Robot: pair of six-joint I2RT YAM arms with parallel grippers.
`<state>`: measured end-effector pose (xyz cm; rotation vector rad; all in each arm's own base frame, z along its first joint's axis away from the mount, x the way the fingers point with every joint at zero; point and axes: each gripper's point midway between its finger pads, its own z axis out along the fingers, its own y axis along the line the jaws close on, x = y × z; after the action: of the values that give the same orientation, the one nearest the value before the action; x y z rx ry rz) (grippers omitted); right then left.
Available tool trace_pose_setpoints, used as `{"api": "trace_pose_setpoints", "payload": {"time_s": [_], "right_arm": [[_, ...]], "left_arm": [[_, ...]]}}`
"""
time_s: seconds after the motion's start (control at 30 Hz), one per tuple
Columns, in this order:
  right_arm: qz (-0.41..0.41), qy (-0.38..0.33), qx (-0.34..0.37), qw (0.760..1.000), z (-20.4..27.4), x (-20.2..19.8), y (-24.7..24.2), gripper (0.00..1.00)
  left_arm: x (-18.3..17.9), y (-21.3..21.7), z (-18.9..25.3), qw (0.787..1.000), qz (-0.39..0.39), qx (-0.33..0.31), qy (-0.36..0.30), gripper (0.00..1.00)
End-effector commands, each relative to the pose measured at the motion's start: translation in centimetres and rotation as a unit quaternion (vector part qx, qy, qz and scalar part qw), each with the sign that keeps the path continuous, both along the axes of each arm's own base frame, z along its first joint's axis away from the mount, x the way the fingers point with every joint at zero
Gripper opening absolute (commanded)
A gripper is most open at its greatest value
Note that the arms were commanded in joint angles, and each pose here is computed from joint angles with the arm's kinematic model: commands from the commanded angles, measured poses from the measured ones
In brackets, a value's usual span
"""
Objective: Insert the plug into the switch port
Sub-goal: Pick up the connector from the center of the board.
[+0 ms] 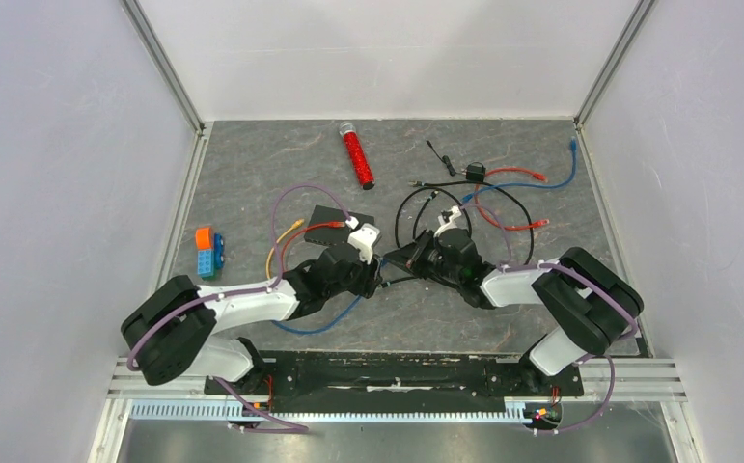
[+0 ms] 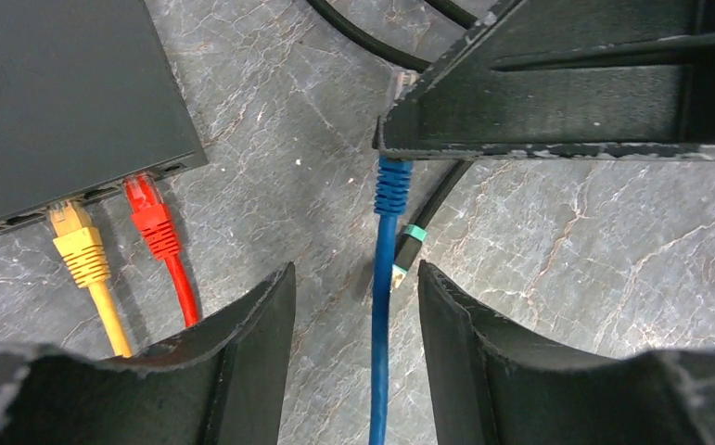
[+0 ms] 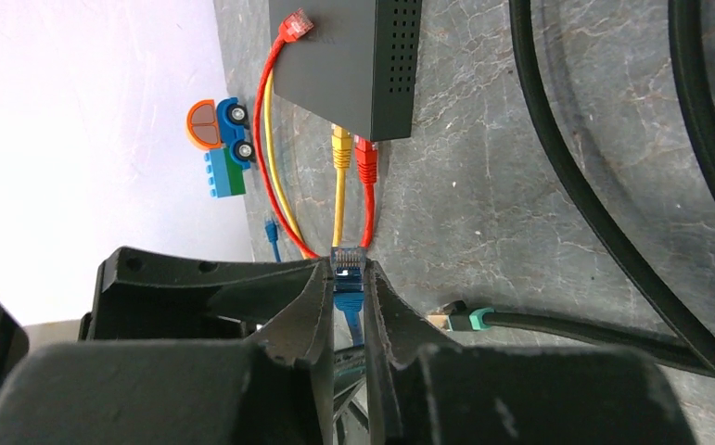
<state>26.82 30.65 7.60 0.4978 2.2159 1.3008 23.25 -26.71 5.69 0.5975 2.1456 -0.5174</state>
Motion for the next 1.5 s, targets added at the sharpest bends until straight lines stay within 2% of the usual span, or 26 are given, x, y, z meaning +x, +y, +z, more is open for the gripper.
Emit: {"api": "trace_pose_setpoints", "payload": {"time_s": [0.0,0.07,0.2,0.27,0.3,0.4,0.47,0.53,0.6,0.67,0.73,0.87,0.97,1.03,1.07,1.2,1.3,1.47], "right_arm": [[-0.015,-0.021,0.053,0.998,2.1,-0.1,0.0,0.04],[-0.003,-0.021,0.058,0.998,2.2,-0.4,0.3,0.04],[0.005,-0.025,0.068,0.997,2.2,-0.9,0.3,0.05],[0.006,-0.041,0.072,0.997,2.8,-0.8,0.2,0.08],[0.009,-0.051,0.066,0.996,3.0,-0.7,0.2,0.1],[0.03,-0.1,0.039,0.994,4.1,-0.3,0.3,0.23],[0.05,-0.155,0.018,0.987,5.2,0.1,-0.2,0.41],[0.064,-0.214,-0.014,0.975,6.1,0.8,-1.5,0.51],[0.087,-0.289,-0.03,0.953,7.8,1.4,-2.7,0.55],[0.129,-0.367,-0.05,0.92,9.6,1.7,-3.2,0.57],[0.192,-0.466,-0.064,0.861,11.7,0.9,-3.0,0.58],[0.285,-0.644,-0.057,0.708,14.6,-3.8,-2.7,0.59],[0.301,-0.745,-0.073,0.59,15.4,-6.2,-3.1,0.61],[0.293,-0.791,-0.093,0.529,15.7,-6.8,-3.4,0.63],[0.292,-0.803,-0.104,0.508,15.7,-6.7,-3.4,0.64],[0.344,-0.814,-0.124,0.452,14.3,-5.7,-2.5,0.64],[0.367,-0.819,-0.127,0.423,13.5,-5.3,-2.0,0.63],[0.413,-0.809,-0.149,0.391,10.9,-4.1,-1.2,0.61]], "left_arm": [[2.1,-1.9,2.5,0.998,-0.005,-0.029,-0.056,0.55],[2.0,-2.2,2.1,0.998,-0.011,-0.029,-0.05,0.47],[1.4,-3.0,1.9,0.998,-0.029,-0.042,-0.04,0.22],[1.0,-3.2,1.7,0.998,-0.039,-0.044,-0.028,0.07],[0.6,-3.3,1.8,0.998,-0.047,-0.047,-0.024,0.03],[0.0,-3.2,2.7,0.996,-0.056,-0.065,-0.021,0.02],[-1.0,-3.3,3.8,0.994,-0.074,-0.08,-0.013,0.02],[-1.5,-2.7,4.6,0.993,-0.074,-0.087,-0.005,0.02],[-1.9,-2.0,5.4,0.993,-0.069,-0.096,0.004,0.02],[-2.2,-1.4,6.0,0.991,-0.07,-0.111,0.015,0.02],[-2.7,-1.0,6.3,0.989,-0.083,-0.121,0.031,0.02],[-3.1,-0.1,7.3,0.983,-0.1,-0.137,0.069,0.02],[-3.7,0.2,8.4,0.977,-0.115,-0.154,0.091,0.02],[-3.9,0.4,9.1,0.975,-0.122,-0.159,0.099,0.02],[-4.1,0.5,9.3,0.974,-0.126,-0.158,0.105,0.02],[-5.2,0.3,10.0,0.965,-0.157,-0.163,0.134,0.02],[-6.2,-0.1,10.7,0.955,-0.189,-0.176,0.146,0.02],[-6.6,-0.5,11.5,0.949,-0.207,-0.182,0.155,0.02]]}}
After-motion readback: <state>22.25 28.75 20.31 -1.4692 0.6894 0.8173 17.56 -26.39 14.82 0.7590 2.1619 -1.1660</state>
